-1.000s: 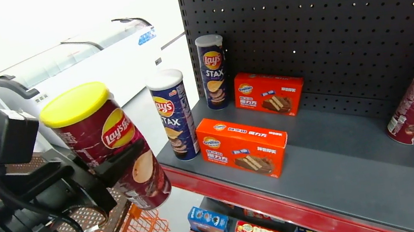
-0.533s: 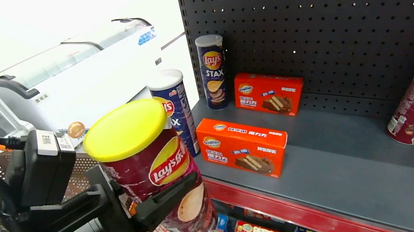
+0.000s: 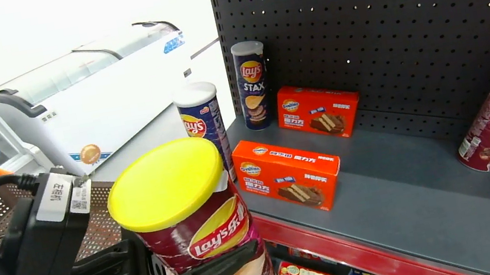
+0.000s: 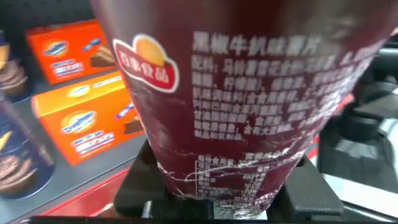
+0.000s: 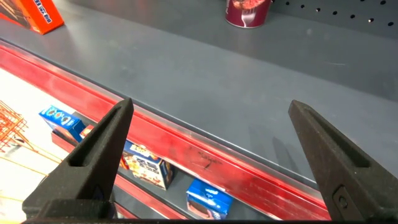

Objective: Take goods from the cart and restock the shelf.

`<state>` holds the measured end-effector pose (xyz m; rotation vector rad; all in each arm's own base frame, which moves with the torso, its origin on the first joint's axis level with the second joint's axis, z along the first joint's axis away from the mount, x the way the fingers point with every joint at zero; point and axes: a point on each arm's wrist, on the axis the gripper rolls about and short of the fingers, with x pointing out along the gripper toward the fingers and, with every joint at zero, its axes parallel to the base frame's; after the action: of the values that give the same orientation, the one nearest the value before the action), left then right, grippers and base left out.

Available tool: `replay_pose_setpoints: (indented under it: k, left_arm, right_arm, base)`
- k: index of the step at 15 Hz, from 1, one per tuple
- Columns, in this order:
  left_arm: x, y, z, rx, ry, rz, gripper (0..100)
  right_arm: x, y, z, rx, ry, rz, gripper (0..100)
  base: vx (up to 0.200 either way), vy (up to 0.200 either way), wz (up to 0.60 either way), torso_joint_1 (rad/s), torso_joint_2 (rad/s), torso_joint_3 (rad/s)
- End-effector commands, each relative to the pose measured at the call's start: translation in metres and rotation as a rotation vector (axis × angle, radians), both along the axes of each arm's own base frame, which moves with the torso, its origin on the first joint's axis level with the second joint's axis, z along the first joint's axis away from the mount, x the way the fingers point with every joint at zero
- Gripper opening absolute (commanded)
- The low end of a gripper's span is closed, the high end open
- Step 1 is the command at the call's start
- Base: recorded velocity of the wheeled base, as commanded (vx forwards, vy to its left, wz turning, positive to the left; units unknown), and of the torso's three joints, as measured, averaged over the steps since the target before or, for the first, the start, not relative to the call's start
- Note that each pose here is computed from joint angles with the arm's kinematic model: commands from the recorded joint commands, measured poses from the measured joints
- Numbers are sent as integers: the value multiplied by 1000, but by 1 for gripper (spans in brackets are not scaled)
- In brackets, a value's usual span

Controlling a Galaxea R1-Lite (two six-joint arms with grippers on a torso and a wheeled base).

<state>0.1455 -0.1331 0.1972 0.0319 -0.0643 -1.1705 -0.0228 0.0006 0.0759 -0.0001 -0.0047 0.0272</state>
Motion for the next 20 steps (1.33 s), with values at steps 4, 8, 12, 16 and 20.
replay_pose_setpoints:
  k: [4,8,12,16,20]
  left_arm:
    - [-3,2,-7,16,18,-34,0]
    - [-2,2,-7,17,19,-31,0]
    - [-2,2,-8,19,21,-29,0]
    - [-2,4,-9,21,25,-26,0]
    - [-4,5,-12,28,35,-23,0]
  right_arm:
    - [0,0,0,0,0,0,100]
    - [0,0,0,0,0,0,100]
    - [0,0,0,0,0,2,100]
    - [0,0,0,-2,0,2,100]
    - [0,0,0,-2,0,2,100]
  base:
    - [0,0,-300,0,0,1]
    - [0,0,-600,4,4,-1]
    - [0,0,-600,4,1,1]
    - [0,0,0,0,0,0]
    - [0,0,0,0,0,0]
